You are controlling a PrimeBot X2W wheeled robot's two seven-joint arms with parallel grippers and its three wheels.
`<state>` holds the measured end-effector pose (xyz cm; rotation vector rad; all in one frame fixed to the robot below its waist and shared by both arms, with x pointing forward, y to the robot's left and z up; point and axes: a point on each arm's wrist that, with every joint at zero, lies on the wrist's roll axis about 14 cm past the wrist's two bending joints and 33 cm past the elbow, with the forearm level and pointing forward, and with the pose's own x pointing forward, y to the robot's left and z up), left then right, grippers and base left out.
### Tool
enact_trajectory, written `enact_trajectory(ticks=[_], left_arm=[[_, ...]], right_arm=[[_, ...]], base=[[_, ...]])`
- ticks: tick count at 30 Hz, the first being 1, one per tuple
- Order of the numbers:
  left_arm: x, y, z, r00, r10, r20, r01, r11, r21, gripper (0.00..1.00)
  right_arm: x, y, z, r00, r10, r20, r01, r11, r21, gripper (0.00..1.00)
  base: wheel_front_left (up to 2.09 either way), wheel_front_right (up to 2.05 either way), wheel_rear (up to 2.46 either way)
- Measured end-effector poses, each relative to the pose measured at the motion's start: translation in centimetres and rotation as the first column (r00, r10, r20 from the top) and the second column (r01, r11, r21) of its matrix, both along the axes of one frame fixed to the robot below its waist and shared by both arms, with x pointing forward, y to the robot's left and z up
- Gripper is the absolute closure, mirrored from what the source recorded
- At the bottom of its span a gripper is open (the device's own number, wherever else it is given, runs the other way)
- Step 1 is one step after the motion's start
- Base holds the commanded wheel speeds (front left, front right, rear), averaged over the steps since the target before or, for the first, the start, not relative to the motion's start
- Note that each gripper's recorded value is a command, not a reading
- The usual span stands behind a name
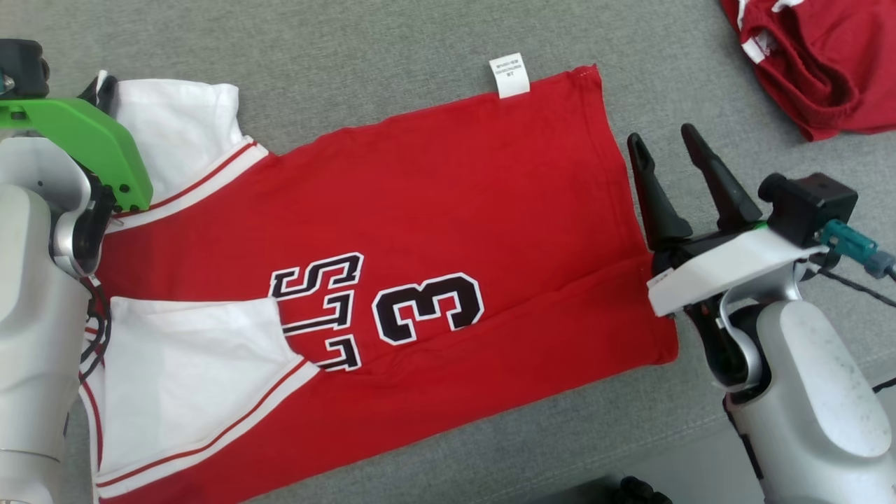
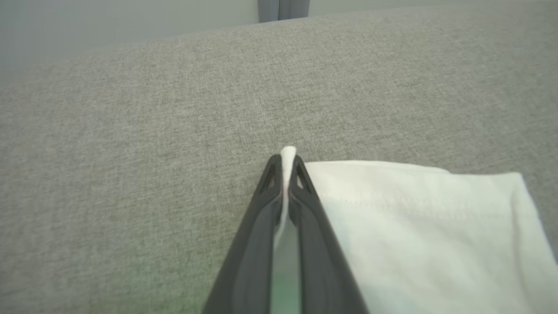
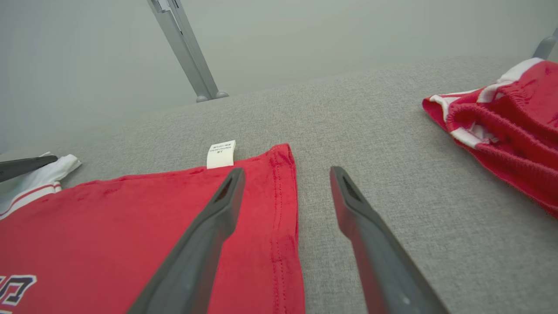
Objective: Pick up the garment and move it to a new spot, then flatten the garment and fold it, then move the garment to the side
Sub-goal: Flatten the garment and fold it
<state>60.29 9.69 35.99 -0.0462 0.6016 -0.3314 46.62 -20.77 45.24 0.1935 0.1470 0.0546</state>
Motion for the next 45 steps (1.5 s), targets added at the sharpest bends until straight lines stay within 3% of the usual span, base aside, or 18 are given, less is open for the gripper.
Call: enact_trajectory(ticks=[10,26,27,30,34,36,37,45], left_arm=[[-0.5,0.2,4.5,0.987,0.004,0.158,0.006,0.998,-0.061,1.0],[-3.0,1.4,9.2,0.949,0.04,0.313,0.003,0.991,-0.133,1.0],[-3.1,1.5,9.2,0.949,0.042,0.313,0.001,0.991,-0.136,1.0],[-3.3,1.6,9.3,0.948,0.045,0.315,0.0,0.99,-0.139,1.0],[-3.4,1.7,9.6,0.944,0.055,0.326,-0.004,0.987,-0.158,1.0],[-3.4,1.8,9.9,0.939,0.062,0.337,-0.005,0.986,-0.166,1.0],[-3.5,1.8,10.0,0.937,0.067,0.343,-0.007,0.985,-0.174,1.0],[-4.8,2.6,11.8,0.901,0.126,0.415,-0.021,0.969,-0.247,1.0]], right_arm=[[3.3,0.0,0.6,0.994,0.095,-0.056,-0.103,0.984,-0.148,0.0],[7.2,1.5,-5.8,0.919,0.161,-0.36,-0.257,0.938,-0.235,0.0],[7.3,1.7,-6.1,0.913,0.166,-0.373,-0.265,0.936,-0.232,0.09],[7.5,1.9,-6.6,0.902,0.171,-0.397,-0.277,0.934,-0.226,0.56],[7.7,1.8,-6.6,0.9,0.175,-0.4,-0.279,0.935,-0.22,0.69],[7.8,2.0,-6.4,0.906,0.182,-0.383,-0.28,0.935,-0.218,0.94],[8.0,2.0,-6.2,0.911,0.184,-0.369,-0.278,0.935,-0.22,1.0],[8.3,1.8,-4.1,0.949,0.198,-0.246,-0.253,0.943,-0.216,1.0]], base=[[0.0,0.0,0.0],[0.0,0.0,0.0],[0.0,0.0,0.0],[0.0,0.0,0.0],[0.0,0.0,0.0],[0.0,0.0,0.0],[0.0,0.0,0.0],[0.0,0.0,0.0]])
